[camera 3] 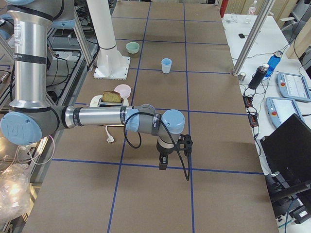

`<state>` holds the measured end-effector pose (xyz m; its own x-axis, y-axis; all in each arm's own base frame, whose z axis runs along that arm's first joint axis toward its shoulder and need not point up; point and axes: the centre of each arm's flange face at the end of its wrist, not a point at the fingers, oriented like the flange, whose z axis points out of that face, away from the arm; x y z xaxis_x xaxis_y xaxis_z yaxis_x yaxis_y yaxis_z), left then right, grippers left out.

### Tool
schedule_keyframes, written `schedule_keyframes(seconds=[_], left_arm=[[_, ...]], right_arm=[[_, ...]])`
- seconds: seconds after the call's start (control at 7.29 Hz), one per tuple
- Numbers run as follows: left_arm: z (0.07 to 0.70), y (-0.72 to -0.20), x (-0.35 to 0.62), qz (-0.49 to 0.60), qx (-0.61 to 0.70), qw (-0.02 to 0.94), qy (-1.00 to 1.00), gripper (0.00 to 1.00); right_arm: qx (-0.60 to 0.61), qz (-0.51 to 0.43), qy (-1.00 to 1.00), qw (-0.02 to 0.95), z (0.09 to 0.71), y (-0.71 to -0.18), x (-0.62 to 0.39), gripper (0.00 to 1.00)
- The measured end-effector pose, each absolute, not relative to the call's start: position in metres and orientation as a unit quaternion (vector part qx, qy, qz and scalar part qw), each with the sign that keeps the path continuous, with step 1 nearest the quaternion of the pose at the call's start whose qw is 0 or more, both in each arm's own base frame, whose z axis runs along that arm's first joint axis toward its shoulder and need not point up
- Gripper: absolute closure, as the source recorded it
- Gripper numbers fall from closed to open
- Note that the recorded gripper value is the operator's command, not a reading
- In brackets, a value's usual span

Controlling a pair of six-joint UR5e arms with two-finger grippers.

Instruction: Stack blue cups with both arms

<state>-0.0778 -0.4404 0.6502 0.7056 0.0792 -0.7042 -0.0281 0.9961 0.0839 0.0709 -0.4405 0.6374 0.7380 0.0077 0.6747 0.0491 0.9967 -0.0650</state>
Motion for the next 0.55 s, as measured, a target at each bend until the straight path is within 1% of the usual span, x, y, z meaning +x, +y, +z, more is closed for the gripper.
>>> schedule_keyframes(seconds=[0.55], left_arm=[[0.6512, -0.4403, -0.0778, 0.029, 0.032, 0.923, 0.383, 0.01]], right_arm=[[-0.039, -0.011, -0.362, 0.931, 0.6371, -0.4393, 0.0709, 0.00]])
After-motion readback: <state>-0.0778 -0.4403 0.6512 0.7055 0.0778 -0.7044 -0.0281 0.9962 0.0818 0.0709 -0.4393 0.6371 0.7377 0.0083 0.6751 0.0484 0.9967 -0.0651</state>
